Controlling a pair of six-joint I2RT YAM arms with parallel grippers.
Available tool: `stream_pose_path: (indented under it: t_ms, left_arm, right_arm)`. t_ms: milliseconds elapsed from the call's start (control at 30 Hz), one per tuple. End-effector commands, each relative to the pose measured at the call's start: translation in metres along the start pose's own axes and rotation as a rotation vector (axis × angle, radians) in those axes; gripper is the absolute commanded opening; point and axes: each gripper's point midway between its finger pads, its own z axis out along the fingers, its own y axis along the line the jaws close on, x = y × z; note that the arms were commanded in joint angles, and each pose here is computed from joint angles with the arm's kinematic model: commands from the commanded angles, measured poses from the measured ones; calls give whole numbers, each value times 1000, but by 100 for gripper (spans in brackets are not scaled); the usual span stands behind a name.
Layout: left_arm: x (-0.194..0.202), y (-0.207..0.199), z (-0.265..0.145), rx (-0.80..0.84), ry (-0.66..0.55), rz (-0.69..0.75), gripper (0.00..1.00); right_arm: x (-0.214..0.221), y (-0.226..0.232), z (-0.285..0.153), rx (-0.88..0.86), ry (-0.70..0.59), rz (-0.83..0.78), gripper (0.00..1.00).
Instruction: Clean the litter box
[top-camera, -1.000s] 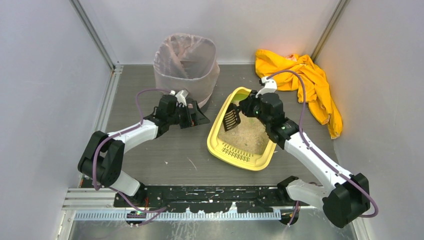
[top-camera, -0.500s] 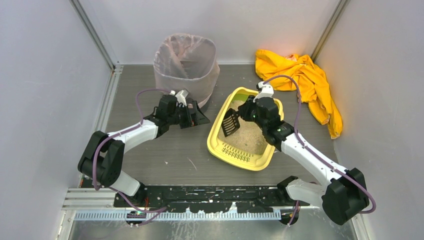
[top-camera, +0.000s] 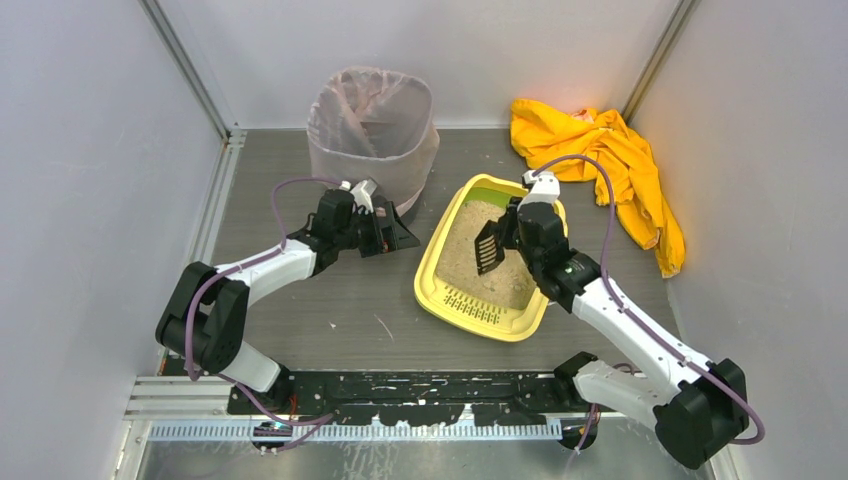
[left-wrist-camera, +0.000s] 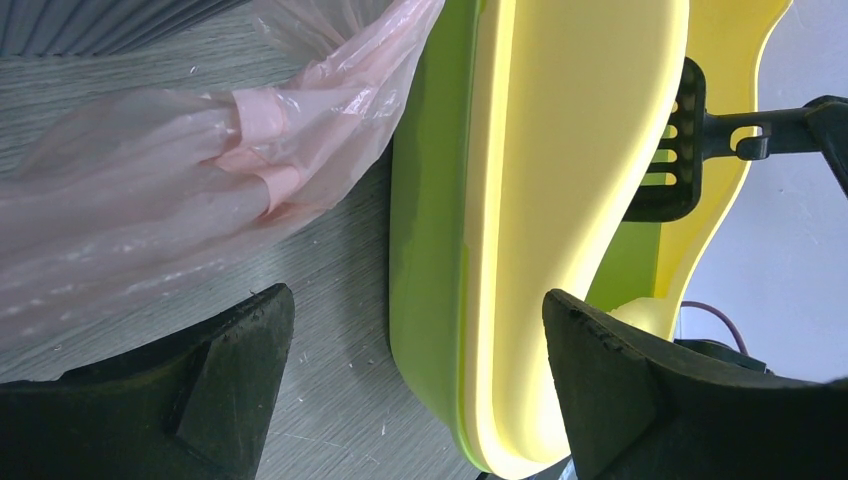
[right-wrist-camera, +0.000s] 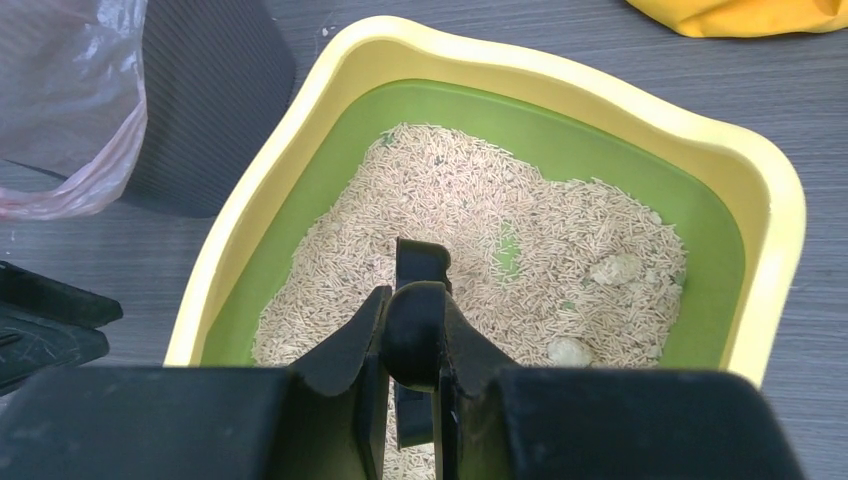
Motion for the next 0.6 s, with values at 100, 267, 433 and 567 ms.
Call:
stream_pose_path:
  t_ms: [100, 267, 433, 567]
  left_arm:
    - [-12, -14, 0, 52, -35, 36, 93]
    - [-12, -15, 0, 54, -38, 37, 93]
    - [-12, -15, -1, 52, -37, 38, 93]
    - [-12, -14, 0, 51, -33, 37, 93]
  right_arm:
    - [-41, -2, -20, 1, -111, 12, 1]
    - [-61, -4, -25, 24, -147, -11, 1]
    - [-56, -10, -18, 63, -132, -38, 1]
    - [-56, -24, -15, 146, -135, -76, 1]
